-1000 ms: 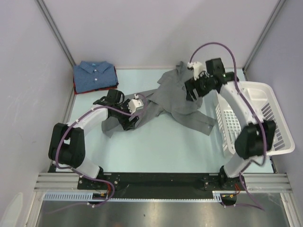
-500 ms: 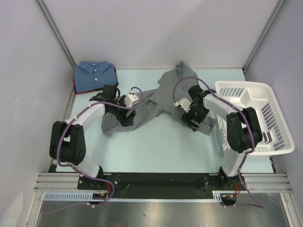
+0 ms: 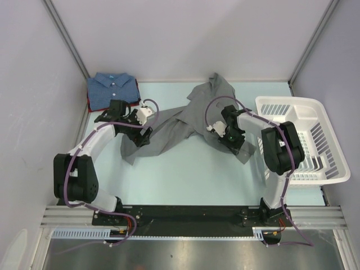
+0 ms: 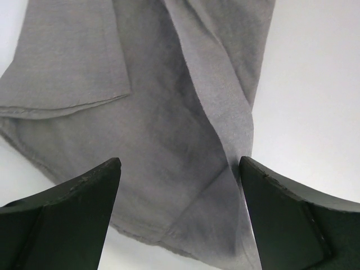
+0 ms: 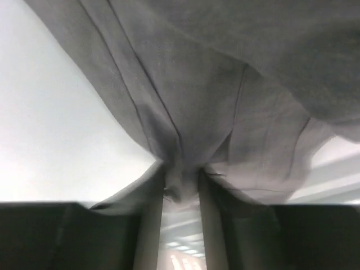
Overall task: Fold and stack the long sleeve shirts
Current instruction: Flatten the shirt out
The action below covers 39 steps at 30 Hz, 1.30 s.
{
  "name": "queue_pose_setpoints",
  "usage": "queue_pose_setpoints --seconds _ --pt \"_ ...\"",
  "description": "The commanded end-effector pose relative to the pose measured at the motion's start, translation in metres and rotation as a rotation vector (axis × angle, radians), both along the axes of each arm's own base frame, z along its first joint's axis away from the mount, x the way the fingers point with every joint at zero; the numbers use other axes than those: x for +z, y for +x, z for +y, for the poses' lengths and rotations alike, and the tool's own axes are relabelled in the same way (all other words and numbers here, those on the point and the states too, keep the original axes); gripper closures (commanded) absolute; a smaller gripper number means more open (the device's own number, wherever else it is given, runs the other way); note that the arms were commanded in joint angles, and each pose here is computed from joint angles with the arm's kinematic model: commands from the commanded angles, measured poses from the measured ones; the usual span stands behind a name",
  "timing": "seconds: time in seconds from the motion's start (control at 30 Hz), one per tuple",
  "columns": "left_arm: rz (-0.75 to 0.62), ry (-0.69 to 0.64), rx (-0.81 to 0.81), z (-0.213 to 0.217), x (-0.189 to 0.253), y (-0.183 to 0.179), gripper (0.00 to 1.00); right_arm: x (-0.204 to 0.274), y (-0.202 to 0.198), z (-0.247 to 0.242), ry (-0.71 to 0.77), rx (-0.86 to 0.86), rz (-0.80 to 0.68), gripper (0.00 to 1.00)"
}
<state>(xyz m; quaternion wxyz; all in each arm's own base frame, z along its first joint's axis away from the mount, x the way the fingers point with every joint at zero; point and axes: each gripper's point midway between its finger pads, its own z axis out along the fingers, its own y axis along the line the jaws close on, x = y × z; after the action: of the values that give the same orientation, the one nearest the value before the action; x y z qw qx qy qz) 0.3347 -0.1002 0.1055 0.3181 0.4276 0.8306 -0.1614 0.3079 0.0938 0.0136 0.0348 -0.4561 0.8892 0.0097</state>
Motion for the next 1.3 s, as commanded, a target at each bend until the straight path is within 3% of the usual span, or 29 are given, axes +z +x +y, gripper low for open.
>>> queue_pose_setpoints --seconds 0.0,0.13,0.43,0.57,0.73,0.8,0.83,0.93,1.03,1.13,1.2,1.27 --pt "-0.086 -0.002 0.006 0.007 0.022 0.006 0.09 0.000 -0.008 0.004 0.066 -0.052 0.057 1.00" --pt "-0.095 0.008 -0.039 0.005 0.020 0.001 0.08 0.066 -0.011 0.032 0.247 -0.059 -0.047 1.00" --pt "0.001 0.075 -0.096 -0.002 -0.011 -0.015 0.08 0.264 -0.035 0.077 0.610 -0.025 -0.475 1.00" --pt "-0.001 0.102 -0.121 0.003 -0.021 -0.023 0.17 0.353 -0.054 0.078 0.764 -0.022 -0.710 1.00" --pt "-0.041 0.118 -0.156 0.006 -0.019 -0.036 0.30 0.456 -0.105 0.061 0.969 0.013 -1.047 1.00" --pt "-0.046 0.121 -0.173 0.006 -0.020 -0.043 0.34 0.476 -0.115 0.052 1.019 0.004 -1.074 1.00" --pt "-0.074 0.123 -0.192 0.006 -0.014 -0.047 0.42 0.485 -0.123 0.050 1.045 0.011 -1.084 1.00" --pt "-0.081 0.129 -0.238 0.007 -0.011 -0.063 0.60 0.505 -0.165 0.056 1.146 0.161 -1.063 1.00" --pt "-0.070 0.168 -0.298 0.014 -0.011 -0.082 0.69 0.501 -0.192 0.050 1.152 0.243 -1.080 1.00" --pt "-0.081 0.205 -0.425 0.019 -0.009 -0.110 0.68 0.481 -0.210 0.044 1.126 0.271 -1.072 1.00" --pt "-0.142 0.241 -0.532 0.020 -0.001 -0.122 0.57 0.463 -0.215 0.043 1.098 0.290 -1.040 1.00" --pt "-0.113 0.281 -0.634 0.024 -0.003 -0.146 0.51 0.442 -0.228 0.042 1.061 0.327 -1.015 1.00"
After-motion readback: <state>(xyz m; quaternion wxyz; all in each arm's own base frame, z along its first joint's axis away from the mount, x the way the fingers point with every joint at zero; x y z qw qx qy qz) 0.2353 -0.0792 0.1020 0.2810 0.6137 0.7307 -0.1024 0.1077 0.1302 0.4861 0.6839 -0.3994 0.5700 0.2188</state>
